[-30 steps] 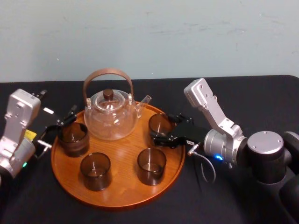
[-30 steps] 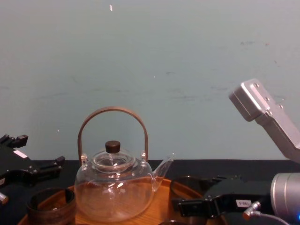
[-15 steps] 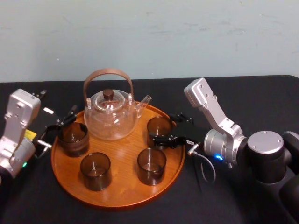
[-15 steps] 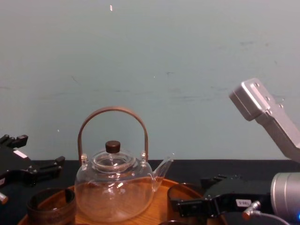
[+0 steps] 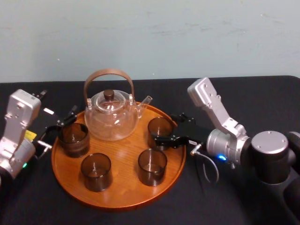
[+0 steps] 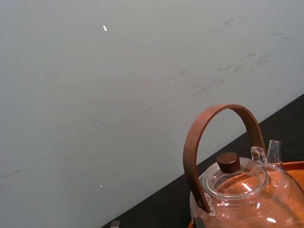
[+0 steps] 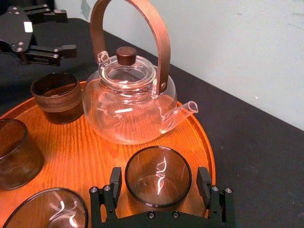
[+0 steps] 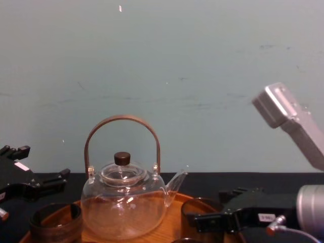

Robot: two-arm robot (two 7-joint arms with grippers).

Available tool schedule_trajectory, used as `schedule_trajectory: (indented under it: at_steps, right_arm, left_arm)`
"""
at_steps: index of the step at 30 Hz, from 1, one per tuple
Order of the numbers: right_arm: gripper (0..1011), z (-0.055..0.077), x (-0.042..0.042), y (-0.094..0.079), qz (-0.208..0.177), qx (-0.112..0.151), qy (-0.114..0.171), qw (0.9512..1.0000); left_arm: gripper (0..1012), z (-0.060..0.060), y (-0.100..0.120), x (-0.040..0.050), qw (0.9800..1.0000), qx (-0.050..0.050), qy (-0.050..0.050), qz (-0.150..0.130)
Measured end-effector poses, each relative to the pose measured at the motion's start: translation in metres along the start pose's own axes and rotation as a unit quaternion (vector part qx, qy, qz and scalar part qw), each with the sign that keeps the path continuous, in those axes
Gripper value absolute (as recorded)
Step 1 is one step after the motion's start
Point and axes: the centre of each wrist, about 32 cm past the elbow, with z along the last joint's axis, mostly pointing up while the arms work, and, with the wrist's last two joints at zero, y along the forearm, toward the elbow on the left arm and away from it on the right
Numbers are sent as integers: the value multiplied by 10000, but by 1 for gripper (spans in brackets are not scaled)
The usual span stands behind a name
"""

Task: Pick up the glass from the table and place it on the tray.

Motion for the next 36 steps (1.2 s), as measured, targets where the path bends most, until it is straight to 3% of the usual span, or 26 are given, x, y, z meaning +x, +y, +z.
schedule_trajectory:
  at_steps: [10,22,26,32,36]
  right_arm:
    - [1002,-66,94,-310,90,71,33,9999]
    - [1002,-99,193,-871,43,507,-59,9987]
    - [1002,-101,209,-985,-132,667,-52,9977]
    - [1002,-125,185,-1060,-761,976,50,9923]
    - [1002,-187,103,-1022,-1335,1182,48,9840]
  left_arm:
    - [1001,0,0,0,10000,0,0,0]
    - [1002,0,0,0,10000,0,0,0]
    - [1002,0,0,0,10000,0,0,0]
    - [1001,0,0,0,10000,0,0,0]
    - [1001,0,0,0,10000,0,0,-1]
